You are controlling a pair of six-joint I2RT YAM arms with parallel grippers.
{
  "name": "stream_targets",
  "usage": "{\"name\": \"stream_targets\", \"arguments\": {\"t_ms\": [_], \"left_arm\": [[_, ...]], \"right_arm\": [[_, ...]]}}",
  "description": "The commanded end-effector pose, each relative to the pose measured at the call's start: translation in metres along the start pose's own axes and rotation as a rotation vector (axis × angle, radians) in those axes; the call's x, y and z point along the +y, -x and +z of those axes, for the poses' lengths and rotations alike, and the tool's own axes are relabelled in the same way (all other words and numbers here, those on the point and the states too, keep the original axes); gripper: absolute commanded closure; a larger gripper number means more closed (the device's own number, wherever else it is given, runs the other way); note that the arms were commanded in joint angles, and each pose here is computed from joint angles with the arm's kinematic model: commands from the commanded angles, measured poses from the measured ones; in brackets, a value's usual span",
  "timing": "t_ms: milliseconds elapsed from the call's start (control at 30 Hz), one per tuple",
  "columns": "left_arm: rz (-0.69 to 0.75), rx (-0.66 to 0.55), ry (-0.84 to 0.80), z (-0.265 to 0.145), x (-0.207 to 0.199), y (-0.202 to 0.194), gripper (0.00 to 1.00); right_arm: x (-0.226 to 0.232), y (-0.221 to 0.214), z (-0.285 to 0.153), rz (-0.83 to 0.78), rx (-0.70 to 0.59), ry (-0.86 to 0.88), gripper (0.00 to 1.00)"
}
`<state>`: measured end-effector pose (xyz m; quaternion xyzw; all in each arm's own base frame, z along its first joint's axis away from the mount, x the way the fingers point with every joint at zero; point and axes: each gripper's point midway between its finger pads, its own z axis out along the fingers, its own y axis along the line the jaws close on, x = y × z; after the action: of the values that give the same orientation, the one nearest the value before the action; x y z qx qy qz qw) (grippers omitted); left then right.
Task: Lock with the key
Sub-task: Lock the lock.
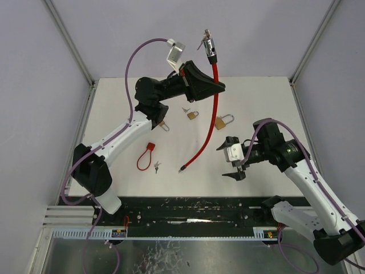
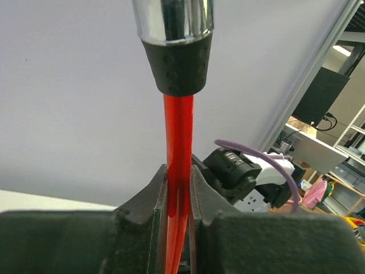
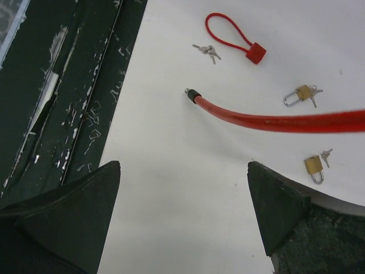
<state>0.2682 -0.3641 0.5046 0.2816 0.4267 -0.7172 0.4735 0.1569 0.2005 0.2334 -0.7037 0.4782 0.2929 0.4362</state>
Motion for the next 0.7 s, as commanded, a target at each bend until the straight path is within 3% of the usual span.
{"name": "stream_targets", "arguments": {"t_ms": [0,200,433,667], "left_arm": [[-0.008,-0.010,-0.023,0.002,-0.002,0.010,0.99],[-0.078,-0.062,0.081,0.002,0.033,0.014,0.99],[-0.142,-0.090,0.103,-0.003,0.055,0.017,1.00],[-0.149,-0.080,0.148,-0.009,0.069,0.022,1.00]], "right_arm": [[0.015,-0.005,0.009,-0.152,0.054,0.060,0.02],[0.044,-0.013,0.043,-0.254,0.049,0.179,0.04],[0.041,-0.042,0.082,-0.450,0.214,0.194,0.07],[0.020,-0.041,0.141,-0.765,0.351,0.180,0.08]]}}
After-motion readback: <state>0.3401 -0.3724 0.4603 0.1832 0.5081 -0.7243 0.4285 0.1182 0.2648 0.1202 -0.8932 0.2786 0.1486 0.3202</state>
